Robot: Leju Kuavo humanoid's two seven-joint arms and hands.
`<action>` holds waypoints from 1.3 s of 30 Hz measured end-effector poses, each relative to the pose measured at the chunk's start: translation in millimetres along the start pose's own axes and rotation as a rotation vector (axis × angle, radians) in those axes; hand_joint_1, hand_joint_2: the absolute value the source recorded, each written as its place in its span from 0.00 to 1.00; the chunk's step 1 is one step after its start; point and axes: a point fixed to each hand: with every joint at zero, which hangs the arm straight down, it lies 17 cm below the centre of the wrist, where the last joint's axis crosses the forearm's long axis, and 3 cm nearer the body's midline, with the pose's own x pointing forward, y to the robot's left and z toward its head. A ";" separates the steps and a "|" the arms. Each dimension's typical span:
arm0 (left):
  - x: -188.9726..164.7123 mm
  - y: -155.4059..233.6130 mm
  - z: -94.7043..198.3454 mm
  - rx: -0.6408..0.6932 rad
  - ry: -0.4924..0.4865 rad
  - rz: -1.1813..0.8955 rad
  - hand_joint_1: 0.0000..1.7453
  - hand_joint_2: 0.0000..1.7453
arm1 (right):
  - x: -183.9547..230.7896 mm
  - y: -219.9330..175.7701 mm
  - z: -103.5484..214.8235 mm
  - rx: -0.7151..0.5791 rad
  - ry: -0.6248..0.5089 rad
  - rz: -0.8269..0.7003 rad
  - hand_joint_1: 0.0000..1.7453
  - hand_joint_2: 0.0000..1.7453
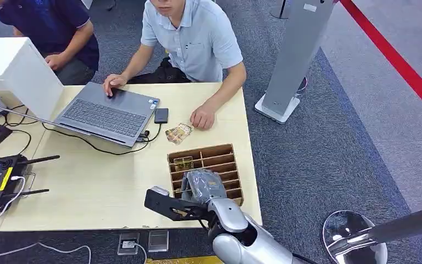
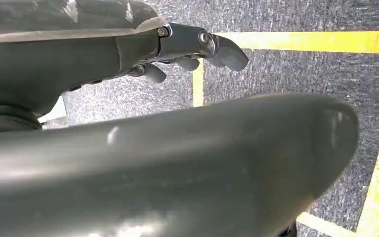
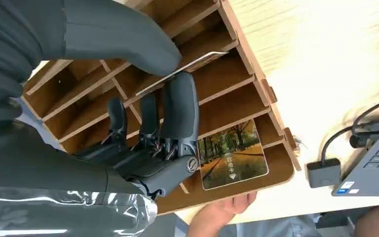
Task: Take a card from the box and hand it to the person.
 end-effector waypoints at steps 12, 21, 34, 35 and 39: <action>0.3 -0.2 0.0 -0.001 -0.002 -0.003 0.00 0.00 | 0.7 -2.6 -1.0 -0.006 -0.001 -0.016 0.92 1.00; 0.7 -0.1 0.0 0.000 -0.005 -0.006 0.00 0.00 | 0.0 -4.0 -2.4 -0.009 0.001 -0.032 0.86 1.00; 2.3 2.2 -0.3 0.012 -0.014 -0.004 0.00 0.00 | 0.9 -8.8 -2.5 -0.039 -0.004 -0.084 0.86 1.00; 2.2 2.2 -0.3 0.012 -0.014 -0.004 0.00 0.00 | 1.0 -11.4 -2.7 -0.050 -0.007 -0.089 0.86 1.00; 2.3 2.1 -0.3 0.011 -0.014 -0.004 0.00 0.00 | 5.8 -25.6 -2.5 -0.100 -0.038 -0.113 0.86 1.00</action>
